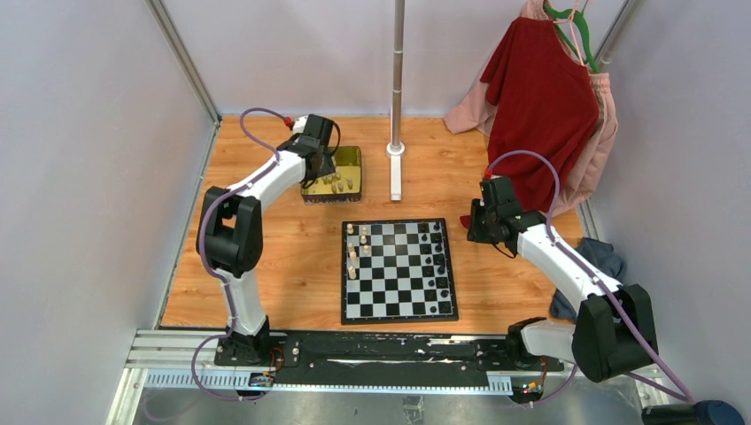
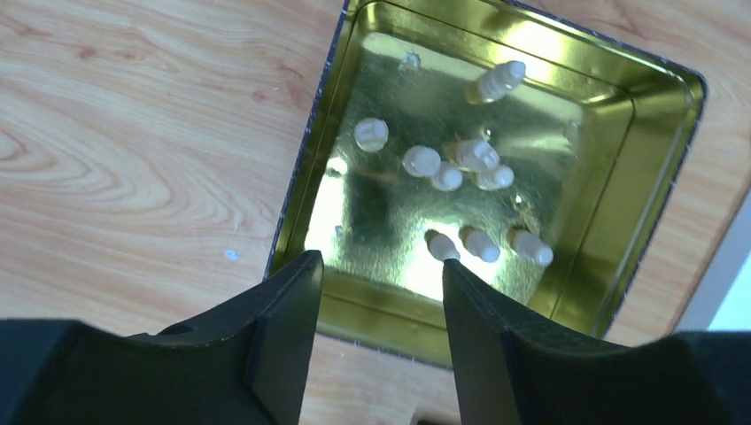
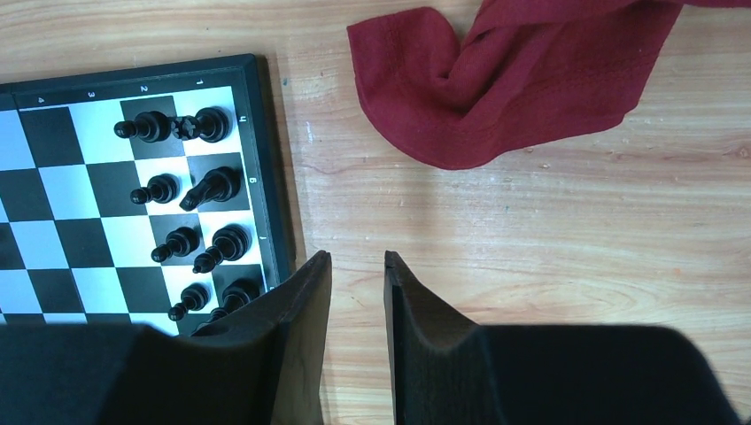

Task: Set up the chess pieces on the board
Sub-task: Pick up the chess piece from the storage box.

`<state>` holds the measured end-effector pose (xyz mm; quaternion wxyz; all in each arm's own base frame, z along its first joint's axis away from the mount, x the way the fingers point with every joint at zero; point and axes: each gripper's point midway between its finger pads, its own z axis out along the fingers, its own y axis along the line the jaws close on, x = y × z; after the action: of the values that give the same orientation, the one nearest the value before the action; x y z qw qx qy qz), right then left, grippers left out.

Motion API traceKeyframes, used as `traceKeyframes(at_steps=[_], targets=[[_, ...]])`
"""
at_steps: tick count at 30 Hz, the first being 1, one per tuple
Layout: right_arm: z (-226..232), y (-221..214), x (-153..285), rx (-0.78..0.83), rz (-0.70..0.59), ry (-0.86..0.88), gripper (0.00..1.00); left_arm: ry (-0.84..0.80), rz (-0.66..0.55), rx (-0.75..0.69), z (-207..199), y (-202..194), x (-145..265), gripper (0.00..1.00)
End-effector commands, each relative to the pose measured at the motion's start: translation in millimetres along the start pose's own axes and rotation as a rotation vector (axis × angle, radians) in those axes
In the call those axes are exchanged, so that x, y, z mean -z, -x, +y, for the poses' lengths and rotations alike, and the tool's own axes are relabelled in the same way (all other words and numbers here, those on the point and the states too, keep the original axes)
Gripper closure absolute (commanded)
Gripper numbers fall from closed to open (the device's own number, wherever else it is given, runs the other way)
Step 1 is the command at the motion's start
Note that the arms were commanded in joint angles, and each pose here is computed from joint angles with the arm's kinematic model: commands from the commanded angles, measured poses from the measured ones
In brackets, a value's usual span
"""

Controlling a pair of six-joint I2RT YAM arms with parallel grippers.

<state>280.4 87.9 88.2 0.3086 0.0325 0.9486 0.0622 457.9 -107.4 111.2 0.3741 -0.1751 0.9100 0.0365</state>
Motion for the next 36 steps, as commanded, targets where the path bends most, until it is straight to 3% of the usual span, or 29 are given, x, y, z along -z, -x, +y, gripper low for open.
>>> traceKeyframes(at_steps=[1, 12, 36], targets=[[-1.3, -6.8, -0.7, 0.007, 0.006, -0.001, 0.67, -0.018, 0.001, 0.105, -3.9, 18.8, -17.4, 0.44], [-0.3, -13.6, -11.3, 0.001, 0.034, -0.011, 0.68, -0.017, 0.023, 0.165, 2.8, 24.7, -47.0, 0.45], [2.7, -8.3, -19.1, 0.017, 0.047, -0.025, 0.68, -0.01, 0.043, 0.19, 1.6, 17.9, -67.7, 0.5]])
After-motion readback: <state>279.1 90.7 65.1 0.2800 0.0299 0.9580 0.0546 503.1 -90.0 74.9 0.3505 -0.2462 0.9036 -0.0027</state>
